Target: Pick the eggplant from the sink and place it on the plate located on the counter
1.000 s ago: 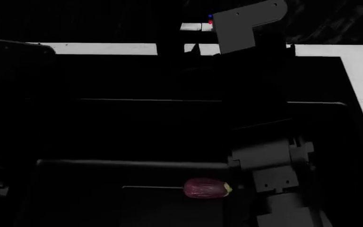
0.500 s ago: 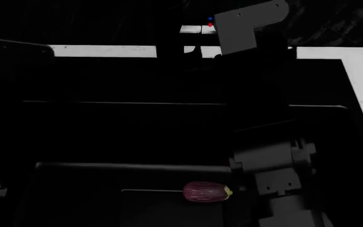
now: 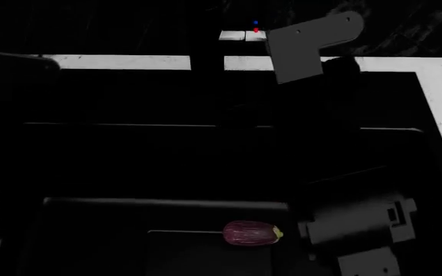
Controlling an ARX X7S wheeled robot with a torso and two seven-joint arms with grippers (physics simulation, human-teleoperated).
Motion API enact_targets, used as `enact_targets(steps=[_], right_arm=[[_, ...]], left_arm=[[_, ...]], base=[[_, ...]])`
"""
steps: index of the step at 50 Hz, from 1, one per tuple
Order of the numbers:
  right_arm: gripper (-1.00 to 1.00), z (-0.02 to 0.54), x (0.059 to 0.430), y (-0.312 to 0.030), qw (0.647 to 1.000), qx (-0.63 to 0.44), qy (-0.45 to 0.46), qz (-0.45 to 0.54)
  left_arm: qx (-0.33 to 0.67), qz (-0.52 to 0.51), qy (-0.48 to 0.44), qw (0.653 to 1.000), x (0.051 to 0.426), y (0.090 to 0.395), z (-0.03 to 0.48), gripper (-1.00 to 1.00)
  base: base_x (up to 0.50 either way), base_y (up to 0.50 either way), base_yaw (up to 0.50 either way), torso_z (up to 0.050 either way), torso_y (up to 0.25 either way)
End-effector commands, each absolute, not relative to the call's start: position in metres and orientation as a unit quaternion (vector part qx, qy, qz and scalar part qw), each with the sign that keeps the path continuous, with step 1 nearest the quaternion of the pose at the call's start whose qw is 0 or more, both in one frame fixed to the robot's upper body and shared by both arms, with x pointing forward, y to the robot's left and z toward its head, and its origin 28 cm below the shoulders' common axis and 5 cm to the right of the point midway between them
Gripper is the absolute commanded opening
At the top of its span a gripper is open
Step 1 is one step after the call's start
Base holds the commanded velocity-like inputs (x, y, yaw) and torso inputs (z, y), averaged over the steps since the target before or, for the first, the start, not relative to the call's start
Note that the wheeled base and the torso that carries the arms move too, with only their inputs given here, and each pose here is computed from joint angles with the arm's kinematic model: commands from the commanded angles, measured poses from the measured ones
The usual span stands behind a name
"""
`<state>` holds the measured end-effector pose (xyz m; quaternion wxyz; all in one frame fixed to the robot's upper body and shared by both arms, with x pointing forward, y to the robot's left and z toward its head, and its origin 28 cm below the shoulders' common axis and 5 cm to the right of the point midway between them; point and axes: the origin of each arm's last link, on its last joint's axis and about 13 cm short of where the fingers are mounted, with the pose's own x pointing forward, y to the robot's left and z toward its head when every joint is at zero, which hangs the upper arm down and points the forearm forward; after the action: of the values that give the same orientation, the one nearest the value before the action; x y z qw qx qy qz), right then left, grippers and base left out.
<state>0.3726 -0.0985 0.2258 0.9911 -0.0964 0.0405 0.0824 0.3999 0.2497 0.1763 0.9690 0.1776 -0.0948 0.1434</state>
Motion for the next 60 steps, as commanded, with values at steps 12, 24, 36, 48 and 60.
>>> enact_targets(steps=[12, 24, 36, 48, 60], right_arm=[[1.0, 0.226, 0.349, -0.108, 0.991, -0.102, 0.053, 0.067], [1.0, 0.231, 0.348, -0.108, 0.991, -0.109, 0.046, 0.062], [1.0, 0.236, 0.344, -0.106, 0.984, -0.135, 0.074, 0.087], [1.0, 0.236, 0.334, -0.114, 0.971, -0.159, 0.145, 0.107], [1.0, 0.237, 0.32, -0.121, 0.957, -0.192, 0.188, 0.109]], left_arm=[[0.184, 0.133, -0.095, 0.969, 0.385, 0.251, 0.175, 1.0], [0.181, 0.128, -0.101, 0.97, 0.385, 0.25, 0.177, 1.0], [0.182, 0.128, -0.103, 0.97, 0.384, 0.251, 0.179, 1.0], [0.182, 0.128, -0.103, 0.969, 0.387, 0.25, 0.18, 1.0], [0.183, 0.128, -0.105, 0.969, 0.388, 0.249, 0.181, 1.0]], base=[[0.0, 0.0, 0.0, -0.002, -0.137], [0.0, 0.0, 0.0, -0.007, -0.179], [0.0, 0.0, 0.0, 0.0, 0.0], [0.0, 0.0, 0.0, 0.0, 0.0], [0.0, 0.0, 0.0, 0.0, 0.0]])
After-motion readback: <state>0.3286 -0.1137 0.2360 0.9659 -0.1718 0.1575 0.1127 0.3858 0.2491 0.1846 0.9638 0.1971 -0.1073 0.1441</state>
